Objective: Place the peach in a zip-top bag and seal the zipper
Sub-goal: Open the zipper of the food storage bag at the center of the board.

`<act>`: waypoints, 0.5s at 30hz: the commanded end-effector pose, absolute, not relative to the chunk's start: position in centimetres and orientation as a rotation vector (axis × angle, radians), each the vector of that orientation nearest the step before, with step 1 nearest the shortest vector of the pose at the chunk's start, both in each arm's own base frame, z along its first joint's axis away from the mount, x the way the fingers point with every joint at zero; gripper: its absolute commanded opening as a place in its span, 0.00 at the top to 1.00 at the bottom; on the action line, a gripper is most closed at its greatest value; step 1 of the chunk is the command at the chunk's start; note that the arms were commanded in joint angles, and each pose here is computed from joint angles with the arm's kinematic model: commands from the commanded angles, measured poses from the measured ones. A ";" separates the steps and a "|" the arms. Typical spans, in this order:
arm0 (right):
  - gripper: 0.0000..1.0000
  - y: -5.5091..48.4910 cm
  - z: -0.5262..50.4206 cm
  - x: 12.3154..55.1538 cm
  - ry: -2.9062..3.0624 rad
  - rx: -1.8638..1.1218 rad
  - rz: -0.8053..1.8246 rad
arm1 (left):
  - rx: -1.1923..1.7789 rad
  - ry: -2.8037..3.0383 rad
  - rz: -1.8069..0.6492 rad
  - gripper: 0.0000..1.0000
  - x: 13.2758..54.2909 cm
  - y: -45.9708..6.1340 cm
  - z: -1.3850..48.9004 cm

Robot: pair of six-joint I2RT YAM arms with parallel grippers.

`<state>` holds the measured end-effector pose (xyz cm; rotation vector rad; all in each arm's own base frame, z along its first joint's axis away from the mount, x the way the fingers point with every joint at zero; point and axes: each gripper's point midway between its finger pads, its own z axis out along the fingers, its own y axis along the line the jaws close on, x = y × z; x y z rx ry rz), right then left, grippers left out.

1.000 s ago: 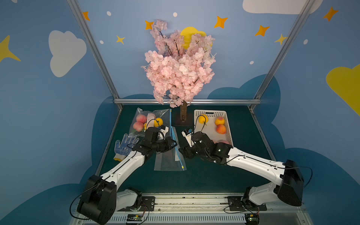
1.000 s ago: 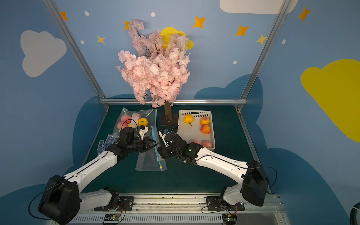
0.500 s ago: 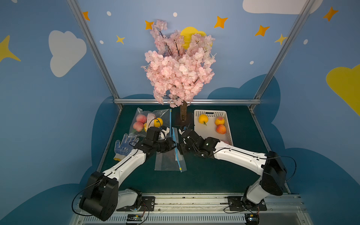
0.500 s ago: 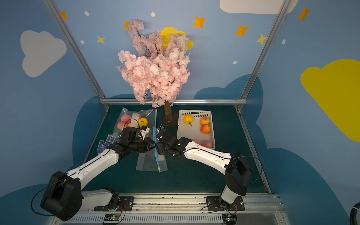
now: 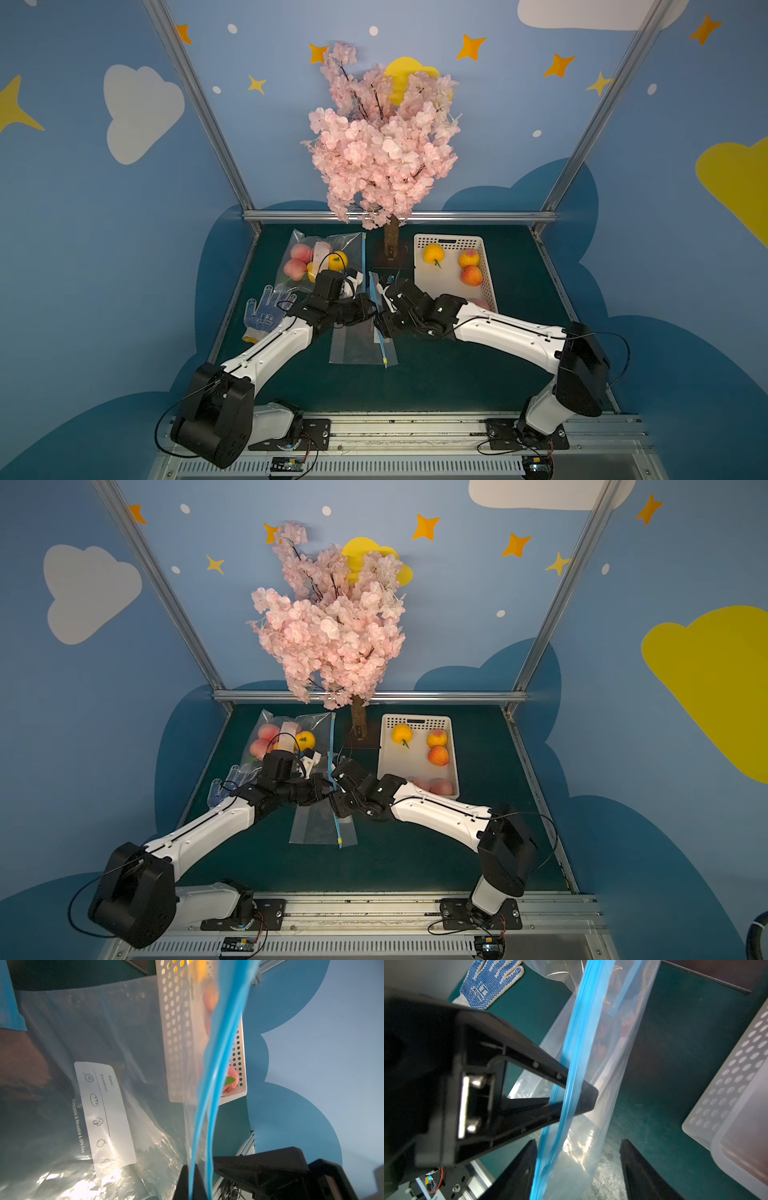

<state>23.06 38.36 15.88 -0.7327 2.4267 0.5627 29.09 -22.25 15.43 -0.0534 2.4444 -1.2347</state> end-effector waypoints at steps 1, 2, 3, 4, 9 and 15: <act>0.36 37.6 15.8 23.7 2.438 -0.711 0.482 | -0.015 2.417 -1.244 0.97 29.3 -22.5 16.5; 0.38 37.3 15.7 23.9 2.449 -0.702 0.447 | -0.015 2.419 -1.236 0.97 29.3 -22.5 16.4; 0.39 36.7 15.9 24.1 2.462 -0.678 0.402 | -0.016 2.425 -1.225 0.97 29.3 -22.4 16.3; 0.40 35.9 15.9 24.4 2.490 -0.619 0.351 | -0.021 2.438 -1.207 0.97 29.3 -22.2 16.1; 0.45 33.9 16.5 25.2 2.508 -0.520 0.217 | -0.027 2.470 -1.175 0.97 29.2 -21.9 15.4; 0.46 35.1 16.2 25.1 2.524 -0.544 0.257 | -0.014 2.472 -1.195 0.97 29.1 -22.2 15.7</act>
